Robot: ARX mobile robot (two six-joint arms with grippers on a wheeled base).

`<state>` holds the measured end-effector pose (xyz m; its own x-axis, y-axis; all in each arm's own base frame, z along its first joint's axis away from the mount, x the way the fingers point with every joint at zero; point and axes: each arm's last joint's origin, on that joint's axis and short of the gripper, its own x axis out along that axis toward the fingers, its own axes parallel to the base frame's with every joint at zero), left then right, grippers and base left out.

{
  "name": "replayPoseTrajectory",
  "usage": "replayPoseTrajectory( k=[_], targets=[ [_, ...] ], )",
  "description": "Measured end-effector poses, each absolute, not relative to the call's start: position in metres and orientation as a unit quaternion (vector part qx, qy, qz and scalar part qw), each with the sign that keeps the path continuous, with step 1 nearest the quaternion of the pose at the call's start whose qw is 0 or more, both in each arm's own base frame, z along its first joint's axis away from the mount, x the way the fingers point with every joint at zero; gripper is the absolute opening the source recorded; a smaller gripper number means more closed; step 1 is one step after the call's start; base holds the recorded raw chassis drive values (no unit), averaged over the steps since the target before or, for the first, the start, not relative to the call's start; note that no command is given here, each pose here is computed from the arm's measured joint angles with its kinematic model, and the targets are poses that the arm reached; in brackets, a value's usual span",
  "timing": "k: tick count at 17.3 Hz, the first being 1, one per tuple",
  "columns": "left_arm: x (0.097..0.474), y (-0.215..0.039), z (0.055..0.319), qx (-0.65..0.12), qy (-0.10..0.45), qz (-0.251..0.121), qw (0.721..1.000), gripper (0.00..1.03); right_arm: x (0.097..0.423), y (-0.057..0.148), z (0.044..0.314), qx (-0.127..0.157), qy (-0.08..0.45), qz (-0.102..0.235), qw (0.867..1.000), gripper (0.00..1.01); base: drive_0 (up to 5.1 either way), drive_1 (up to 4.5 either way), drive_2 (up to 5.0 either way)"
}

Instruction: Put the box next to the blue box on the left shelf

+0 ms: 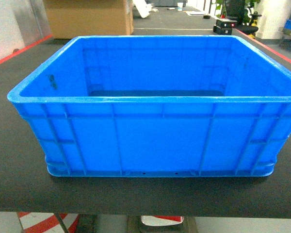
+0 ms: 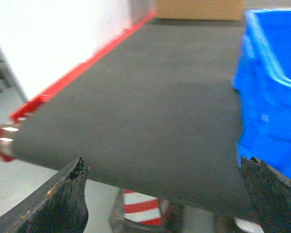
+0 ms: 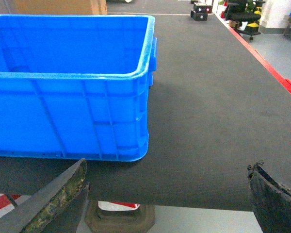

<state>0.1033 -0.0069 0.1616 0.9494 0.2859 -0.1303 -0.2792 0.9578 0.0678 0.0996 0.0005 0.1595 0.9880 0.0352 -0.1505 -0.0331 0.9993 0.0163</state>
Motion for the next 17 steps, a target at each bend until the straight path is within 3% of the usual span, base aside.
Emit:
replayPoseTrajectory(
  k=[1, 2, 5, 8, 10, 11, 13, 17],
  targets=[
    [0.106, -0.004, 0.166, 0.022, 0.054, 0.192, 0.980, 0.98, 0.101, 0.001, 0.162, 0.008, 0.067, 0.017, 0.998, 0.98, 0.0, 0.00, 0.0],
    [0.114, -0.002, 0.177, 0.022, 0.040, 0.195, 0.980, 0.98, 0.107, 0.001, 0.166, 0.010, 0.068, 0.020, 0.997, 0.98, 0.0, 0.00, 0.0],
    [0.132, 0.001, 0.200, 0.024, 0.022, 0.182, 0.983, 0.98, 0.118, 0.002, 0.181, 0.008, 0.061, 0.019, 0.998, 0.98, 0.0, 0.00, 0.0],
    [0.175, -0.001, 0.240, 0.017, -0.003, 0.149, 0.989, 0.98, 0.159, 0.009, 0.225, -0.006, 0.058, 0.005, 0.998, 0.98, 0.0, 0.00, 0.0],
    [0.226, -0.013, 0.258, 0.017, 0.043, 0.099, 0.994, 0.98, 0.204, 0.017, 0.245, -0.012, 0.103, -0.002, 0.995, 0.98, 0.0, 0.00, 0.0],
    [0.260, -0.021, 0.263, 0.013, 0.080, 0.084, 0.993, 0.98, 0.240, 0.024, 0.253, -0.012, 0.133, 0.001, 0.991, 0.98, 0.0, 0.00, 0.0],
    [0.295, -0.027, 0.272, 0.006, 0.102, 0.075, 0.992, 0.98, 0.273, 0.030, 0.261, -0.009, 0.147, 0.001, 0.989, 0.98, 0.0, 0.00, 0.0],
    [0.350, -0.049, 0.251, -0.014, 0.216, 0.026, 0.976, 0.98, 0.334, 0.046, 0.246, 0.003, 0.200, 0.008, 0.980, 0.98, 0.0, 0.00, 0.0]
  ],
)
